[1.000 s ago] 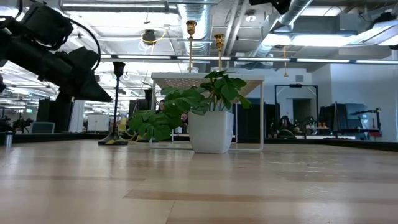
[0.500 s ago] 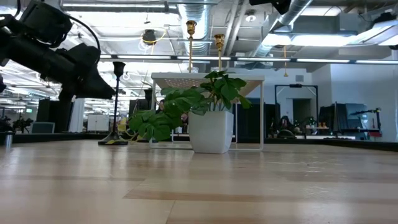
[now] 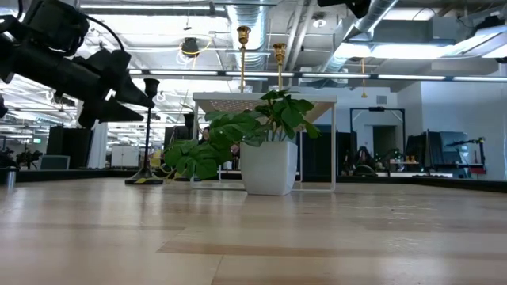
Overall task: Pick & Place candle stick holders
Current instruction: Put the bottom black candle holder on the shelf
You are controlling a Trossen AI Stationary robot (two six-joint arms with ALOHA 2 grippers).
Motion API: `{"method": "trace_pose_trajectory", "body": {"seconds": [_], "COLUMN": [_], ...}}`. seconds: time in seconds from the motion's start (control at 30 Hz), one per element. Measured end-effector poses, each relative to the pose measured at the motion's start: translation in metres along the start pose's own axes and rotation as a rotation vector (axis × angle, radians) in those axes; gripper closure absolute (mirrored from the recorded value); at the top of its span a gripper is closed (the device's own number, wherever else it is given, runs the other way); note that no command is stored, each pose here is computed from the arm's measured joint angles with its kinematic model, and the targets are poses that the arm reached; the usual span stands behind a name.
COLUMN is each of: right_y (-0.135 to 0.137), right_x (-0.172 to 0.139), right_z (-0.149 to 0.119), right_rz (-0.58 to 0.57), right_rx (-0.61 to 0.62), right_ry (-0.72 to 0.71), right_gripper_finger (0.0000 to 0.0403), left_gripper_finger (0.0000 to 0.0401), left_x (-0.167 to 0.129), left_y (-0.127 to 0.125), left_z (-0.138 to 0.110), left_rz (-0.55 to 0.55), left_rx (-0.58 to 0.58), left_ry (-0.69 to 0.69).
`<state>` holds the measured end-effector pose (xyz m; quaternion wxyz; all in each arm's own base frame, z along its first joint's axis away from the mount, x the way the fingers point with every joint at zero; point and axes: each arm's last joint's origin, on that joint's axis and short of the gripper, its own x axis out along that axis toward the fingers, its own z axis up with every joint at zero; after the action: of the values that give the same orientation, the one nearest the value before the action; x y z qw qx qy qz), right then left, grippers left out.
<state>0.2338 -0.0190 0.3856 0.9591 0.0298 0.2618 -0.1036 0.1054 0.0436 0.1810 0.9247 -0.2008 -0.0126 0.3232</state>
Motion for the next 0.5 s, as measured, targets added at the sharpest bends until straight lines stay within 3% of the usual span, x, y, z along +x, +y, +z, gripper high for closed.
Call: {"method": "trace_pose_trajectory", "body": {"seconds": [0.2, 0.5], "right_y": [0.000, 0.000], "right_x": [0.000, 0.000], "right_z": [0.000, -0.001], "right_rz": [0.000, -0.001], "right_rx": [0.000, -0.001], "right_ry": [0.000, 0.008], "right_gripper_finger": [0.0403, 0.0403], "left_gripper_finger": [0.0137, 0.0165], "left_x": [0.006, 0.022], "left_y": [-0.002, -0.004], "left_z": [0.001, -0.002], "left_rz": [0.011, 0.111], "left_rx": [-0.007, 0.004], "left_ry": [-0.023, -0.055]}}
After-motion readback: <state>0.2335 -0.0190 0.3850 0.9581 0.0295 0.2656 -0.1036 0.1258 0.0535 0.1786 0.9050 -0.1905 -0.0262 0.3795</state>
